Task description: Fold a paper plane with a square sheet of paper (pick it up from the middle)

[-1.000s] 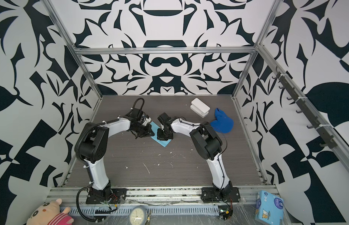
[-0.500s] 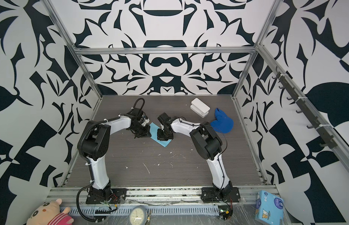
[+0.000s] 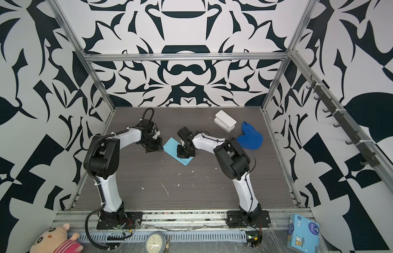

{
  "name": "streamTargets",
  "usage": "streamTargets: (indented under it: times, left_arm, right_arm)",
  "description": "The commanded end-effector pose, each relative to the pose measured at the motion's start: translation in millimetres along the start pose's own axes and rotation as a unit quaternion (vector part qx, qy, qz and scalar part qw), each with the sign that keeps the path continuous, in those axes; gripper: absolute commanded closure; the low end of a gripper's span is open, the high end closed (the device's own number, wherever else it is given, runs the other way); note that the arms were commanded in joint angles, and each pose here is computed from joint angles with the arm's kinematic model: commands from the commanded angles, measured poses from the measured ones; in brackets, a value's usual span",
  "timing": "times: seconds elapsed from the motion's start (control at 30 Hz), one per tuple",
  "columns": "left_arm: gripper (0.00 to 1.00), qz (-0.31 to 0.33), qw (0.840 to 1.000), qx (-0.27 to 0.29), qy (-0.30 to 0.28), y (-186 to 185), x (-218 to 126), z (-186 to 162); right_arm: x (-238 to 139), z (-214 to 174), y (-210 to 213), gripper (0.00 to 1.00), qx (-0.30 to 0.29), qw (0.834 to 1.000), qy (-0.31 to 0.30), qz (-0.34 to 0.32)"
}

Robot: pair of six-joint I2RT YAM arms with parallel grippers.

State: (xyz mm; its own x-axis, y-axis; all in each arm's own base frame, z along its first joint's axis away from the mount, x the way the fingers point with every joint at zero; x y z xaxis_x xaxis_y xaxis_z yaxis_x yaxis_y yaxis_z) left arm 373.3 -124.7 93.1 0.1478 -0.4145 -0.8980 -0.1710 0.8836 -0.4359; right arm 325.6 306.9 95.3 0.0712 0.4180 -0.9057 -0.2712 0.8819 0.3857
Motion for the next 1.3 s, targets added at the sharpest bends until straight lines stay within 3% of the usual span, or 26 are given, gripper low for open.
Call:
streamTargets:
  times: [0.0,0.2,0.33,0.43,0.57,0.73,1.0,1.1,1.27]
  left_arm:
    - [0.92,0.068,0.997,-0.044,0.005,31.0,8.2,2.5]
    - [0.89,0.042,0.996,-0.058,-0.045,18.9,-14.6,19.1]
    - [0.81,-0.033,0.993,-0.085,-0.078,-0.3,-35.7,10.1]
    - [0.76,-0.072,0.989,-0.092,-0.088,-15.6,-37.3,-9.7]
    - [0.76,-0.128,0.982,-0.096,-0.097,-35.4,-38.3,-26.6]
    - [0.75,-0.181,0.975,-0.098,-0.087,-55.4,-34.8,-33.4]
    - [0.75,-0.151,0.981,-0.116,-0.046,-57.8,2.8,-38.4]
    - [0.75,-0.139,0.982,-0.117,-0.047,-53.9,9.7,-38.1]
    - [0.74,-0.139,0.983,-0.107,-0.049,-53.5,9.8,-37.9]
  right_arm:
    - [7.1,-9.6,-13.0,1.0,0.007,0.999,0.032,-0.039]
    - [2.5,-5.6,-9.8,1.0,0.013,0.999,0.015,-0.033]
    - [-9.2,-1.2,-10.9,1.0,0.086,0.994,-0.051,-0.033]
    - [-27.1,13.5,6.4,1.0,0.11,0.985,-0.127,0.041]
    - [-61.3,36.3,32.2,1.0,0.061,0.978,-0.174,0.095]
    - [-61.7,39.7,9.9,1.0,0.051,0.982,-0.162,0.079]
    - [-63.0,48.2,-14.4,0.98,0.005,0.993,-0.115,0.03]
    - [-74.4,41.6,-36.7,0.86,0.019,0.992,-0.121,0.024]
    - [-82.2,20.2,-65.2,0.54,0.011,0.992,-0.107,0.073]
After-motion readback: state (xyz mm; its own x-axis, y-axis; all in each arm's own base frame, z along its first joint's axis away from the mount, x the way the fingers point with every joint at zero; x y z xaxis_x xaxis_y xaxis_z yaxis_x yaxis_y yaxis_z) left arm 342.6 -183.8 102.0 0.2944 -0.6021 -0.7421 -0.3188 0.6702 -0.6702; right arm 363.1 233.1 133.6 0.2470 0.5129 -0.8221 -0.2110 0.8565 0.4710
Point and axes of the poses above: each gripper's point midway between its finger pads, its own x axis out along the fingers, its own y axis along the line the jaws close on, z = x × y, the point moved 8 cm from there along -x, back along the fingers, and after that the axes turned 9 degrees about -x, right-handed, at the moved point
